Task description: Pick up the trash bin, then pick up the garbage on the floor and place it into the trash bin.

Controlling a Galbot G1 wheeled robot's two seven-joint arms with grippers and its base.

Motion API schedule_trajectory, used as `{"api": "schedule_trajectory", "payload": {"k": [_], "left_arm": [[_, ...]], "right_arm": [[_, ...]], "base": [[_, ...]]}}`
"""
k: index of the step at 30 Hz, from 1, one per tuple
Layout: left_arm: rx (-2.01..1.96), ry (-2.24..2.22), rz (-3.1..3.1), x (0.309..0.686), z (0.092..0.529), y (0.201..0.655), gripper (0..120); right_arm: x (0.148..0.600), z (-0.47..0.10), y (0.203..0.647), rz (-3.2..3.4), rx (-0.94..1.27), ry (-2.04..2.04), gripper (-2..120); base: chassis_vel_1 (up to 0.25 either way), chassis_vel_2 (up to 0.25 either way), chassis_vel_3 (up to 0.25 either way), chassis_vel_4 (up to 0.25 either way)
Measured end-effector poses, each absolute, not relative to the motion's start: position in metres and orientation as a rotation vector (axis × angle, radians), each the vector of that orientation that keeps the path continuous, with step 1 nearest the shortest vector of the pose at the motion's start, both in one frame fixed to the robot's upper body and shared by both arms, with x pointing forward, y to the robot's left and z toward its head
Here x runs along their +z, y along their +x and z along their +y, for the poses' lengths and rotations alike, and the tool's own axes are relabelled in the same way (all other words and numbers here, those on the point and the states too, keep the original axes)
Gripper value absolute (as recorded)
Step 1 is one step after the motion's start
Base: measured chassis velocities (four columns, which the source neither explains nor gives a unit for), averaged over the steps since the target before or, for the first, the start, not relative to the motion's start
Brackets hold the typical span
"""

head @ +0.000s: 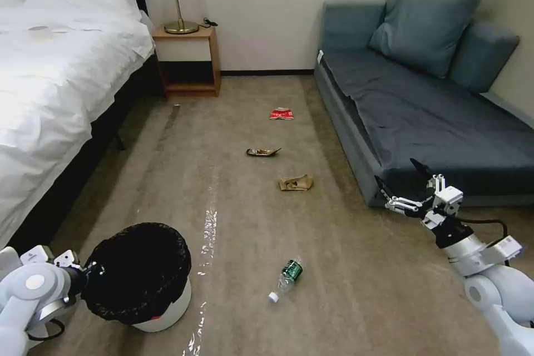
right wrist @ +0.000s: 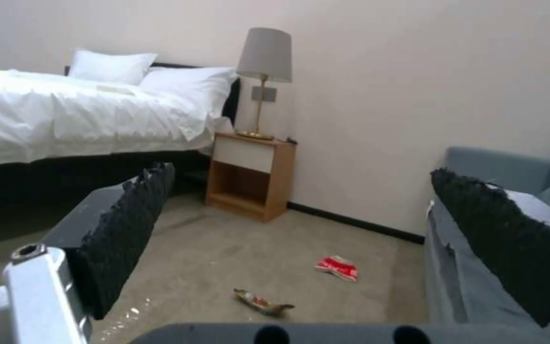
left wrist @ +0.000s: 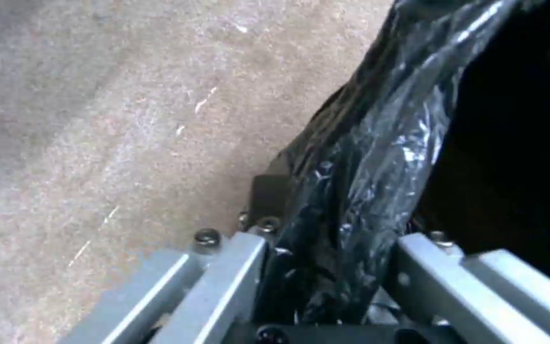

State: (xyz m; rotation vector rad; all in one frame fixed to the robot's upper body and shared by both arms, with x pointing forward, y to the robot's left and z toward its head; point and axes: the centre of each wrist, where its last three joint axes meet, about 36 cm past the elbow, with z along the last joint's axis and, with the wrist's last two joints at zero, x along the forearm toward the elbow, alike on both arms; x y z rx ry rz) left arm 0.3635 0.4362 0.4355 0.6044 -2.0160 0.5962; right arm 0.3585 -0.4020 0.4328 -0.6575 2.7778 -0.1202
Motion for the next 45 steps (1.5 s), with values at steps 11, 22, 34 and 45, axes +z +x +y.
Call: {"api": "schedule_trajectory", "payload": {"k": [11,22,34,45], "left_arm": [[0.532,0.543,-2.105,0.439,0.424,0.357,1],[0.251,0.384,-2.446,0.459,0.424,0.352,1],[-0.195,-0.296,-3.041,0.521,0.464,0.384,1],[-0.133,-0.443,-3.114,0.530,0.501,0.400,1]], "right_arm": [[0.436,-0.401,0.355,2.764,-0.122,-0.651,100],[0.439,-0.397,0.353,2.752,-0.120,-0.645,100],[0.441,-0.389,0.360,2.738,-0.070,-0.621,100],[0.465,-0.417,0.402,2.840,0.142,-0.629,100]], "base": [[0.000,0.000,0.000,0.000],[0.000,0.000,0.000,0.000],[0.000,0.000,0.000,0.000],[0.000,0.000,0.000,0.000]]}}
